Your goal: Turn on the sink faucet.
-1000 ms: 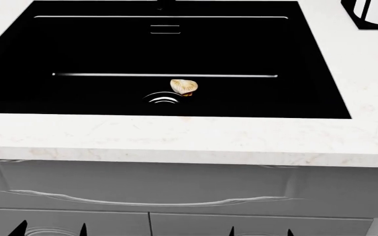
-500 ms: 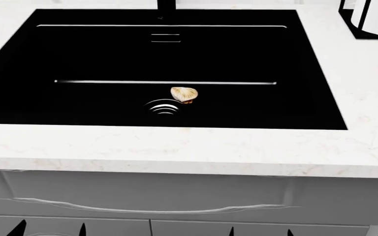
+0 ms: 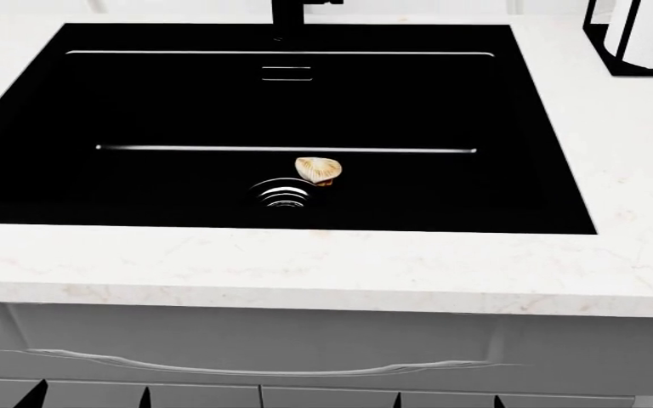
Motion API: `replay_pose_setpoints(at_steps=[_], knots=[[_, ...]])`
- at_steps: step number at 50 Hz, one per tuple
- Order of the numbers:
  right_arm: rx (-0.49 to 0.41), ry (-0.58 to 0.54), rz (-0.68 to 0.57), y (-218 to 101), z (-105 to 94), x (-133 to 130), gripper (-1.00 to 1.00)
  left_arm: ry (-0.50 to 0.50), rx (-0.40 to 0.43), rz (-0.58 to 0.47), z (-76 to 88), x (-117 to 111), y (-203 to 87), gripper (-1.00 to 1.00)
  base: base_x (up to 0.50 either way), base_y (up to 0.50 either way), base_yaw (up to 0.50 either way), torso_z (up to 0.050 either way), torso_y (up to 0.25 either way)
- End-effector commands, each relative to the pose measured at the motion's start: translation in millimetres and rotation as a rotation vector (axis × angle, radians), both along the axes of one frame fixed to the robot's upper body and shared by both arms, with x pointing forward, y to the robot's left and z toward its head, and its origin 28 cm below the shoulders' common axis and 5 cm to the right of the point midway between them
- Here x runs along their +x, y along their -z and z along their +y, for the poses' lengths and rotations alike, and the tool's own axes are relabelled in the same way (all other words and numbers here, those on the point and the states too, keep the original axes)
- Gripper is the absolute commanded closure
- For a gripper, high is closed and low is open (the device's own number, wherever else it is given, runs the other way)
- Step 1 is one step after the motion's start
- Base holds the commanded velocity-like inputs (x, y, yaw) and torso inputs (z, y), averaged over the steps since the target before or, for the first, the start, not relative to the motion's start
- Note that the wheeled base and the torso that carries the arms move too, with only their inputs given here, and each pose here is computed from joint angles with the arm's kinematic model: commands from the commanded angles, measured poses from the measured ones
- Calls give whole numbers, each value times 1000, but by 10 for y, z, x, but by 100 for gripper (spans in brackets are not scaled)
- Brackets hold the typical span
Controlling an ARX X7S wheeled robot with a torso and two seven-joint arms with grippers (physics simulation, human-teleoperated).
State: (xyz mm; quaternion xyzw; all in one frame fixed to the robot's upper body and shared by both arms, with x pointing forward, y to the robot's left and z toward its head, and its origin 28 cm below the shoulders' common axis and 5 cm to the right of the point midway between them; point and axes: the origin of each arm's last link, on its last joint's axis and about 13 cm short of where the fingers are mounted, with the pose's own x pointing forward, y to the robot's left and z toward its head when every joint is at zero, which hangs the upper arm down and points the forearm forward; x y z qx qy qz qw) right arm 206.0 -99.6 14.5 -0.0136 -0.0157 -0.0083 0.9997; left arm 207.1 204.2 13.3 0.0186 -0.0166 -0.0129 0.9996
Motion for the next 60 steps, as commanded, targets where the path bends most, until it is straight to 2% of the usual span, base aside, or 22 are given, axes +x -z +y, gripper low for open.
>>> replay_pose_setpoints(at_steps=[1, 12, 15, 16, 17, 19, 21, 22, 23, 24, 26, 27, 31, 33, 35, 37, 41, 43, 44, 53, 57, 60], knots=[[-7, 0, -1, 3, -2, 0, -100, -10, -11, 6, -3, 11, -1, -100, 0, 0, 0, 0, 0], [5, -1, 3, 1, -1, -1, -100, -15, -11, 14, -8, 17, -6, -100, 0, 0, 0, 0, 0], [-18, 2, -14, -56, 7, -8, -100, -20, -15, 16, 15, -17, -28, -100, 0, 0, 0, 0, 0], [-8, 12, -42, -144, 8, -26, -100, -44, 2, 24, 10, -25, -102, -100, 0, 0, 0, 0, 0], [-18, 9, -51, -183, 11, -35, -100, -22, -18, 45, -7, -38, -146, -100, 0, 0, 0, 0, 0], [-63, 1, -56, -335, 27, -34, -100, -37, 14, 12, 12, -77, -333, -100, 0, 0, 0, 0, 0], [-83, 14, -86, -544, 15, -21, -100, -41, -14, 2, 63, -87, -441, -100, 0, 0, 0, 0, 0], [-33, 12, -107, -644, 8, -23, -100, -32, 3, -20, 38, -58, -489, -100, 0, 0, 0, 0, 0], [-36, 20, -118, -717, -9, -19, -100, -41, 19, -43, 54, -70, -533, -100, 0, 0, 0, 0, 0], [-110, 43, -138, -797, -43, 0, -100, -10, -4, -26, 25, -65, -602, -100, 0, 0, 0, 0, 0], [-84, 40, -148, -910, -90, 42, -100, 4, 3, -58, 38, -85, -781, -100, 0, 0, 0, 0, 0], [-113, 53, -178, -994, -108, 54, -100, 15, -10, -63, 16, -51, -882, -100, 0, 0, 0, 0, 0], [-32, 2, -204, -1263, -149, 132, -100, 33, 8, -111, 49, -19, -1133, -100, 0, 0, 0, 0, 0], [-39, -13, -207, -1357, -168, 167, -100, 48, 13, -113, 54, 17, -1211, -100, 0, 0, 0, 0, 0], [-55, -30, -213, -1472, -199, 249, -100, 42, 26, -131, 135, 69, -1329, -100, 0, 0, 0, 0, 0], [-110, -36, -203, -1594, -251, 426, -100, 57, 53, -166, 104, 276, -1520, -100, 0, 0, 0, 0, 0], [-123, -65, -180, -1752, -283, 738, -100, 52, 71, -162, 95, 674, -1692, -100, 0, 0, 0, 0, 0], [-156, -81, -174, -1861, -263, 893, -100, 31, 107, -185, 30, 945, -1765, -100, 0, 0, 0, 0, 0], [-137, -95, -172, -1930, -258, 1004, -100, 39, 97, -190, -21, 1055, -1839, -100, 0, 0, 0, 0, 0], [-199, -76, -120, -2246, -377, 1599, -100, 73, 122, -149, -113, 1537, -2017, -100, 0, 0, 0, 0, 0], [-202, -105, -84, -2388, -360, 1830, -100, 45, 175, -144, -119, 1830, -2165, -100, 0, 0, 0, 0, 0], [-208, -106, -53, -2473, -363, 1910, -100, 15, 180, -115, -71, 2052, -2273, -100, 0, 0, 0, 0, 0]])
